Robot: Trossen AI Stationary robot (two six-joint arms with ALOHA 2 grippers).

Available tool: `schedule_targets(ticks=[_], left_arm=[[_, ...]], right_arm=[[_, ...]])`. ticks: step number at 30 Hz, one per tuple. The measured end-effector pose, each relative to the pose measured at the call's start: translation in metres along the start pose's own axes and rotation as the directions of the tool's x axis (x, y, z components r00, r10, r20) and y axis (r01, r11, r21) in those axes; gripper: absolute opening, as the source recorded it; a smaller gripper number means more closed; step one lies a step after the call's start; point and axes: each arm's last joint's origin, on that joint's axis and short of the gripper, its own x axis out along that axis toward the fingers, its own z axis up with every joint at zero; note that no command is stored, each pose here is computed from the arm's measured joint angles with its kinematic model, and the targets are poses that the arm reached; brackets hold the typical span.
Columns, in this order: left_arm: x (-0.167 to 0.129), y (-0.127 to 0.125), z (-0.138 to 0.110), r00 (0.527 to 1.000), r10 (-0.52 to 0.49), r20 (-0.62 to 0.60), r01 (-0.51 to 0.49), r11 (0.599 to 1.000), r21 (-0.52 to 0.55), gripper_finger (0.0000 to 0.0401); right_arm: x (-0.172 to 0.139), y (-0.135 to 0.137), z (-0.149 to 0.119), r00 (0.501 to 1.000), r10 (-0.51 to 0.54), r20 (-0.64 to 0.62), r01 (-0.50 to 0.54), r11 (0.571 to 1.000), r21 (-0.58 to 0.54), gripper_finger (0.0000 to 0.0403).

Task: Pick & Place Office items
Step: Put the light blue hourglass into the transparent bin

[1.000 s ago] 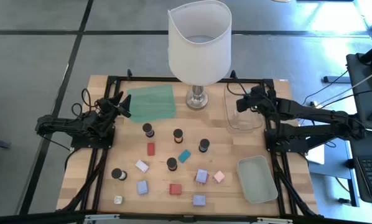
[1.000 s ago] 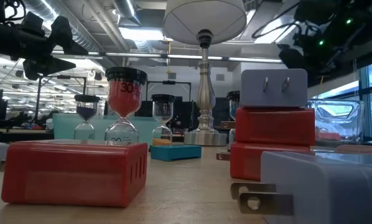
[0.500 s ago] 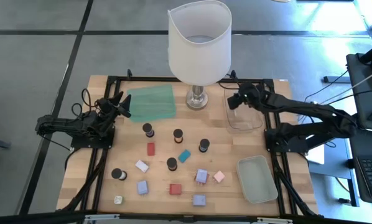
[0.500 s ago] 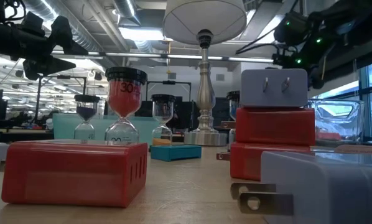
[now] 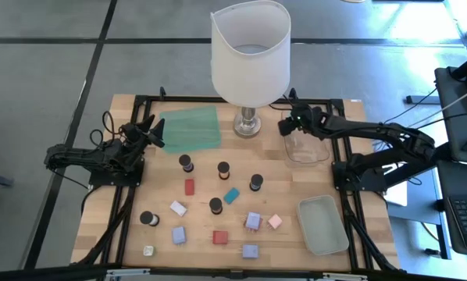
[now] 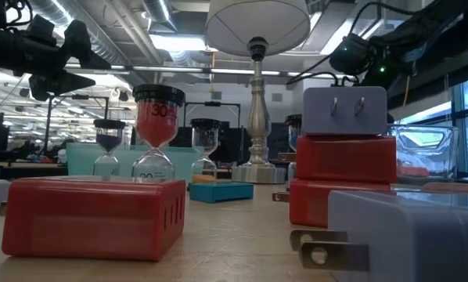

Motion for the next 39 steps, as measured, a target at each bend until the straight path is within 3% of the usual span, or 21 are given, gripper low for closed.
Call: schedule_targets(ticks=[24, 39], left_arm=[[0.0, 0.0, 0.0, 1.0, 0.0, 0.0, 0.0, 1.0, 0.0, 0.029], [0.0, 0.0, 0.0, 1.0, 0.0, 0.0, 0.0, 1.0, 0.0, 0.029]], right_arm=[[0.009, 0.0048, -0.0067, 0.999, -0.034, -0.027, 0.035, 0.999, 0.039, 0.0202], [0.0, 0.0021, -0.0013, 1.0, -0.016, 0.01, 0.016, 0.998, 0.064, 0.0315]])
